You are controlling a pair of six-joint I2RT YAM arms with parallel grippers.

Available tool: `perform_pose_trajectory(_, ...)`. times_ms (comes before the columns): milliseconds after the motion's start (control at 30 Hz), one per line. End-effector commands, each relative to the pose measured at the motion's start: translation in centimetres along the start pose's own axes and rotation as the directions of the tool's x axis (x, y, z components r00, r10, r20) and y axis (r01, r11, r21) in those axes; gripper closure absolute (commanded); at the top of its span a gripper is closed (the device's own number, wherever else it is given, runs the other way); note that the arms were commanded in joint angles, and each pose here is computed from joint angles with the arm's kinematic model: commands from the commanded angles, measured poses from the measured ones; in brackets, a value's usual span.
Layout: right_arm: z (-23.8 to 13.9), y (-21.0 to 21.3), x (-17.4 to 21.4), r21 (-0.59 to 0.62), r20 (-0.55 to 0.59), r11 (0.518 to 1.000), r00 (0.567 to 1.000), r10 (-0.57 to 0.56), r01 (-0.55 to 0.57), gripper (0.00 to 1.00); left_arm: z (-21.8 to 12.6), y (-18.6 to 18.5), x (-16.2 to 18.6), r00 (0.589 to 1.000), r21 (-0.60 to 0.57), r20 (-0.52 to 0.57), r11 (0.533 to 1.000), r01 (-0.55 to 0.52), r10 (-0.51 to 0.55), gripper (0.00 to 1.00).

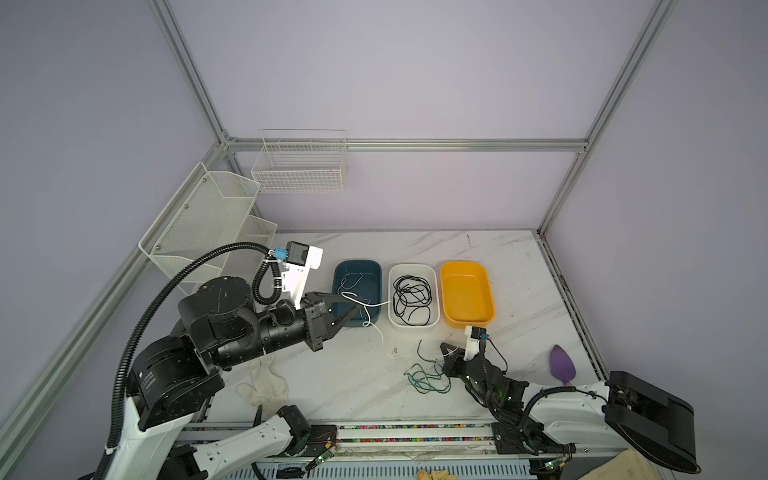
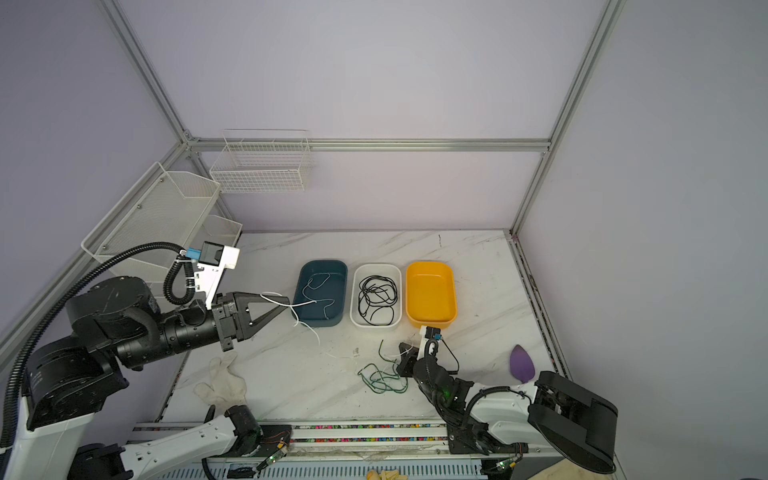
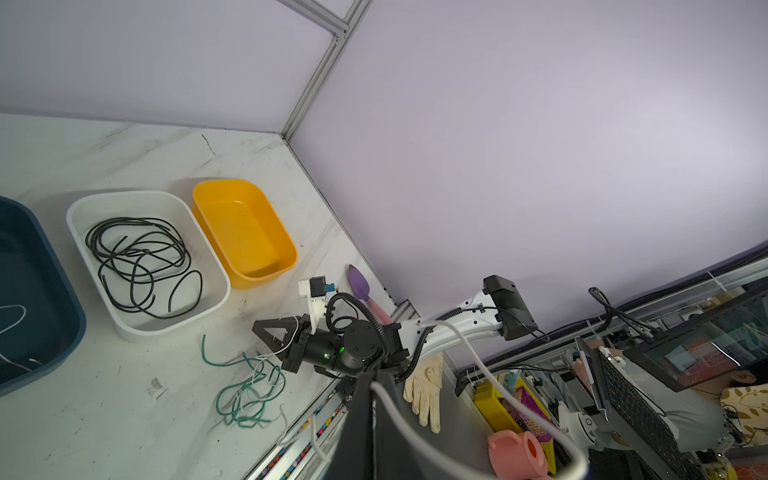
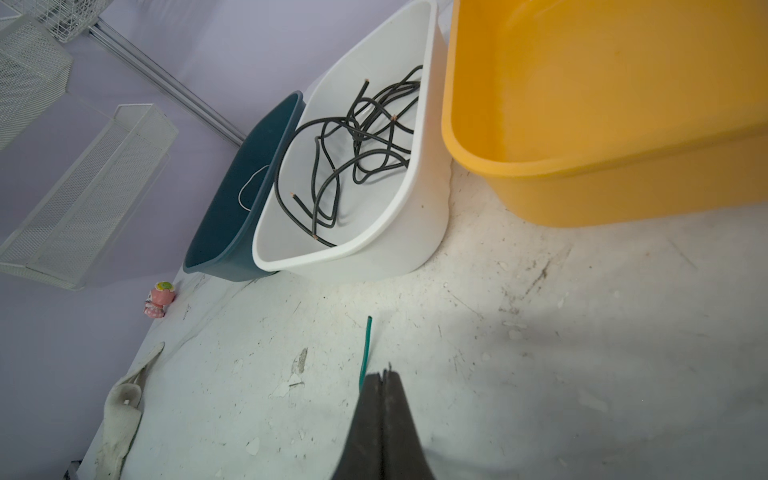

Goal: Untangle the cables
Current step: 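Pull the white wire up with the left gripper while the right lowers toward green wires, then lift the white wire high over the teal tray with the left gripper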

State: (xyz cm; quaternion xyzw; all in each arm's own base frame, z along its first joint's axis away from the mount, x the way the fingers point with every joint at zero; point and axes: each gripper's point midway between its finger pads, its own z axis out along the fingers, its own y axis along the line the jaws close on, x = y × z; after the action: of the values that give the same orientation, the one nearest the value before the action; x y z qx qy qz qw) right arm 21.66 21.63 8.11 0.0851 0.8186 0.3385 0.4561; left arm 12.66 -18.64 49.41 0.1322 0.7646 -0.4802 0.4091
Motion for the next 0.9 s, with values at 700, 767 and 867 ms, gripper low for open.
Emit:
perform_pose_trajectory(700,-0.1,-0.6,-1.3,0.005,-0.014,1.0,1.0,0.017,-0.017,1.0,-0.1,-0.8,-6.7,0.955,-0.188,0.058,0.943,-0.276,0.292,1.0)
perform_pose_trajectory(767,-0.5,0.1,-2.3,0.0,0.005,1.0,1.0,0.006,-0.006,1.0,-0.4,-0.1,-7.5,0.942,-0.246,0.073,0.921,-0.302,0.328,1.0)
perform_pose_trajectory(867,-1.3,0.9,-3.9,-0.014,0.042,1.0,0.999,-0.003,0.004,1.0,-1.8,-0.2,-9.0,0.916,-0.299,0.134,0.896,-0.327,0.379,1.0)
